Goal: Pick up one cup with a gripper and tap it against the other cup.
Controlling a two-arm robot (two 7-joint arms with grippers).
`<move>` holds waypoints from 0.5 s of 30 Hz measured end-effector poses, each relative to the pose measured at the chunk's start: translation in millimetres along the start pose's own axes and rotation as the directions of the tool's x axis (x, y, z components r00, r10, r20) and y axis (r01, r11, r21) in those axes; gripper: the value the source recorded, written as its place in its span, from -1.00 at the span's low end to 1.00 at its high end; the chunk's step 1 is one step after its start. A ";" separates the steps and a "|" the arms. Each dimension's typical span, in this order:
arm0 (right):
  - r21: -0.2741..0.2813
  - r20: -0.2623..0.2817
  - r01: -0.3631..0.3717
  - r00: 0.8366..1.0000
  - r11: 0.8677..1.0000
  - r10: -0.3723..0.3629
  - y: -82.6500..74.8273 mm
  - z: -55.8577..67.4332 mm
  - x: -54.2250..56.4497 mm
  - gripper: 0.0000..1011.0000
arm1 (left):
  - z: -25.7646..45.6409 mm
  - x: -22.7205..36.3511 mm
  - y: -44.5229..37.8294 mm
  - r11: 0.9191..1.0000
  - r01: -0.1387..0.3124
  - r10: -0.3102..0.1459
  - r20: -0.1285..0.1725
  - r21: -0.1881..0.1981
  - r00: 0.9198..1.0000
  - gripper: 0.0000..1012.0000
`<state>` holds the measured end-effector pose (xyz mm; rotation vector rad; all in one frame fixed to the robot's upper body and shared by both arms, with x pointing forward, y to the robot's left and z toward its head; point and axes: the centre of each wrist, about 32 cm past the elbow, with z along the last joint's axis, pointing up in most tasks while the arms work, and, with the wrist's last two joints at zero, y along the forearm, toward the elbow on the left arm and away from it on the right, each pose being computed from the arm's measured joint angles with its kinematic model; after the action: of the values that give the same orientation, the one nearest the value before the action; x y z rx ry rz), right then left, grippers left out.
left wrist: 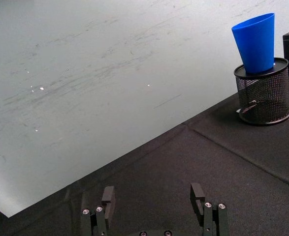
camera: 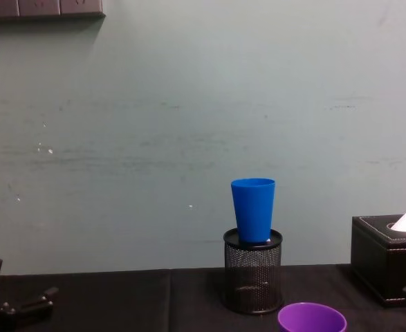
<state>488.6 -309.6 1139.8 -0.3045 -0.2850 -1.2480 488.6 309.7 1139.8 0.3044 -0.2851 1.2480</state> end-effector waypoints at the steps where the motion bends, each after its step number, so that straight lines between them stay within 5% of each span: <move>1: 0.000 0.000 0.000 1.000 1.000 0.000 0.0 0.0 0.0 0.98 | 0.0 0.0 0.0 1.000 0.000 0.000 0.000 0.000 1.000 0.98; 15: 0.000 0.000 0.000 1.000 1.000 0.000 0.0 0.0 0.0 0.98 | 0.0 0.0 0.0 1.000 0.000 0.000 0.000 0.000 1.000 0.98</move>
<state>488.6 -309.6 1139.8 -0.3044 -0.2850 -1.2479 488.6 309.7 1139.8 0.3045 -0.2850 1.2479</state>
